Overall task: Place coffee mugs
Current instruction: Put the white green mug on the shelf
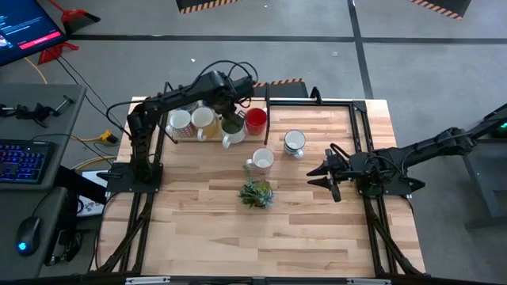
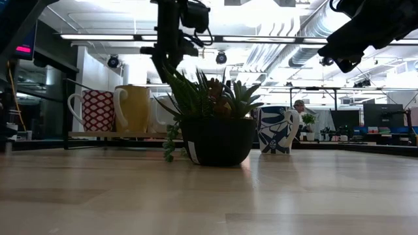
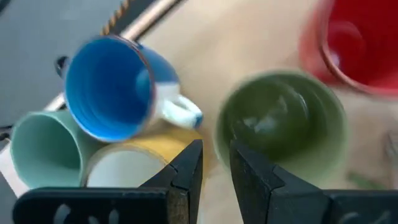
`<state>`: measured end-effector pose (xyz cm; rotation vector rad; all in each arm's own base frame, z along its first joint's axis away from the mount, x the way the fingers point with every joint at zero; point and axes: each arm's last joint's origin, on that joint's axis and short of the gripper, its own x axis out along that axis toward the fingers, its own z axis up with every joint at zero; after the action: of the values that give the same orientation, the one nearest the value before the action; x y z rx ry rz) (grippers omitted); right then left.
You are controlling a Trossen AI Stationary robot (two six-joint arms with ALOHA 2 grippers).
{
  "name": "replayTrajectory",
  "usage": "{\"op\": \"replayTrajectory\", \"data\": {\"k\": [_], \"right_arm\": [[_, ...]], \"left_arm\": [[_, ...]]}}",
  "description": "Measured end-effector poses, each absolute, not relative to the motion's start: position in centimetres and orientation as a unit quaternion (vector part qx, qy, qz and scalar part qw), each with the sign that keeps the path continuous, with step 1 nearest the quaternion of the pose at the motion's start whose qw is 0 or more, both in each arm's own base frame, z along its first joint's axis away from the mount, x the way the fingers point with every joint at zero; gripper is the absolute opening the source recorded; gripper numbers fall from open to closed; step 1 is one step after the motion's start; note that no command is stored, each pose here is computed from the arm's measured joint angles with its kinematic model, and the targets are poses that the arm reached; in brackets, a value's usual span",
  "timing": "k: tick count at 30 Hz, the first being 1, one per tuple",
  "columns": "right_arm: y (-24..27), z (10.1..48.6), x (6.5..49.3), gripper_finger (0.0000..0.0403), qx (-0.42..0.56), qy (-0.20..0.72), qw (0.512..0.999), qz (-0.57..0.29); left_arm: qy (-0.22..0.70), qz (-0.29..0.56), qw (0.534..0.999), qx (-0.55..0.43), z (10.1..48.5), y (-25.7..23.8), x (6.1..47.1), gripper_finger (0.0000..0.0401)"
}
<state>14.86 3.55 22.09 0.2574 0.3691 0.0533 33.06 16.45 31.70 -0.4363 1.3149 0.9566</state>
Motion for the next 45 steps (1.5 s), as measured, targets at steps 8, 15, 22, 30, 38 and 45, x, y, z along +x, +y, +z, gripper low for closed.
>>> {"op": "replayTrajectory", "data": {"k": [8,15,22,30,38,45], "right_arm": [[3.5,22.1,14.9,0.0116,0.126,0.184,0.974,0.027],[3.5,22.1,14.9,0.0116,0.126,0.184,0.974,0.027],[3.5,22.1,14.9,0.0116,0.128,0.184,0.974,0.026],[3.5,22.1,14.9,0.0116,0.130,0.184,0.974,0.026],[3.5,22.1,14.9,0.0116,0.130,0.184,0.974,0.026],[3.5,22.1,14.9,0.0116,0.131,0.183,0.974,0.026]], "left_arm": [[0.622,0.325,0.685,-0.195,31.6,11.9,34.6,0.0072],[0.631,0.291,0.700,-0.169,31.6,8.6,35.6,0.0072],[0.643,0.287,0.692,-0.155,30.0,8.0,36.8,0.0072],[0.662,0.263,0.690,-0.128,28.3,8.1,37.9,0.0071],[0.662,0.276,0.686,-0.121,28.3,9.1,37.7,0.0071],[0.668,0.263,0.687,-0.111,28.3,9.4,37.6,0.0071]]}}
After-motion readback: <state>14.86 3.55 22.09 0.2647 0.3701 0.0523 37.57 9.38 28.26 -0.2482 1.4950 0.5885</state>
